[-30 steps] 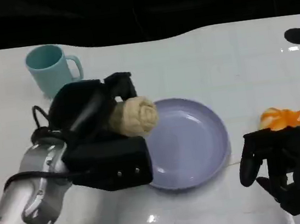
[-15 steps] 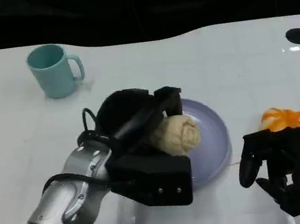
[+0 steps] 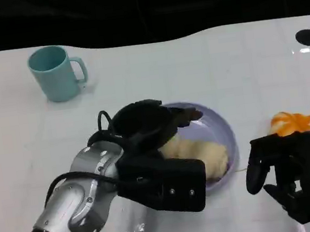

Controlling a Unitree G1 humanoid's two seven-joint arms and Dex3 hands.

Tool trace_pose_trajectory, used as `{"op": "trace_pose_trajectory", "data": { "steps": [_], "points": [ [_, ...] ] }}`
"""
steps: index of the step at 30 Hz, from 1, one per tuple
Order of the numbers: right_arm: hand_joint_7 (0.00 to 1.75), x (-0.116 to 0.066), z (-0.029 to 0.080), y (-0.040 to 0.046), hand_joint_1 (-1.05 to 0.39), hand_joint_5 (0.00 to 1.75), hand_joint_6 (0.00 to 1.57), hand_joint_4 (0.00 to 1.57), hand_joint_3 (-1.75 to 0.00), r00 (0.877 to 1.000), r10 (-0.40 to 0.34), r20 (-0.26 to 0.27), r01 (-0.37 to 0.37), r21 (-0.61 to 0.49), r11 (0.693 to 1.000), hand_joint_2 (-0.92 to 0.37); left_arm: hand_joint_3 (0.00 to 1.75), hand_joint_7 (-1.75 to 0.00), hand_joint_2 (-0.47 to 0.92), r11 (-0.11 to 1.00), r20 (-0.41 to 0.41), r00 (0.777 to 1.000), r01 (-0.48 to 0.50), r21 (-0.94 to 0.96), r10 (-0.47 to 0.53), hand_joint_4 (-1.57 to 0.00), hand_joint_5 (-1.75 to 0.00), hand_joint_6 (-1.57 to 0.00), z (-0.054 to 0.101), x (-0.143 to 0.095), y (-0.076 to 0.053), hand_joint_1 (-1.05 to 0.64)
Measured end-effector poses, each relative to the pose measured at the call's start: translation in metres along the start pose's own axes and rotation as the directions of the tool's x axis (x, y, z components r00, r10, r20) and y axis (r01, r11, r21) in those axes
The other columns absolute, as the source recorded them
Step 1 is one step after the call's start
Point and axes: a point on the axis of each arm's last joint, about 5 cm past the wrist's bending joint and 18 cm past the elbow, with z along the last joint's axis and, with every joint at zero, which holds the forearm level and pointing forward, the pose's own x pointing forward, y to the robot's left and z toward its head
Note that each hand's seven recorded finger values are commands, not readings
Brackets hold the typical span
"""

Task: Grasp the towel on the left side of the plate with the left hand and place it into the plate.

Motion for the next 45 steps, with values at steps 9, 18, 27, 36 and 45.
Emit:
{"op": "trace_pose_trajectory", "data": {
  "steps": [9,18,27,36,45],
  "points": [
    [1.43,0.0,0.0,-0.0001,-0.03,1.75,0.71,0.74,-1.1,1.0,-0.001,0.0,0.001,0.0,1.0,-0.54,0.12,-0.04,0.92,1.0,0.002,1.0,-0.012,0.024,0.012,-0.15,-0.63,-0.28,-0.002,-0.008,0.011,-0.65],
    [1.43,0.0,0.0,-0.0003,-0.01,1.75,0.71,0.74,-1.1,1.0,-0.001,0.001,0.001,-0.001,1.0,-0.55,0.2,-0.11,0.92,0.974,0.001,0.998,-0.064,-0.215,0.066,-0.34,-0.73,-0.47,-0.012,-0.034,0.024,-0.52],
    [1.43,0.0,0.0,0.0001,-0.02,1.75,0.71,0.74,-1.08,1.0,0.001,0.003,-0.001,-0.002,1.0,-0.55,0.2,-0.25,0.92,0.798,-0.021,0.99,-0.124,-0.59,0.139,-0.62,-0.94,-0.77,-0.02,-0.066,0.039,-0.26],
    [1.43,0.001,0.001,0.0015,-0.02,1.75,0.71,0.74,-1.09,1.0,0.007,0.005,-0.007,-0.002,1.0,-0.55,1.39,-1.01,0.36,0.414,-0.077,0.991,-0.116,-0.903,0.11,-0.8,-1.46,-0.89,-0.032,-0.104,0.046,-0.06],
    [1.42,0.003,0.001,0.0025,-0.03,1.75,0.7,0.73,-1.09,1.0,0.015,0.005,-0.015,-0.004,1.0,-0.55,1.25,-1.51,0.56,0.18,-0.086,0.996,-0.083,-0.98,-0.011,-0.83,-1.74,-0.79,-0.034,-0.144,0.042,-0.12]
  ]
}}
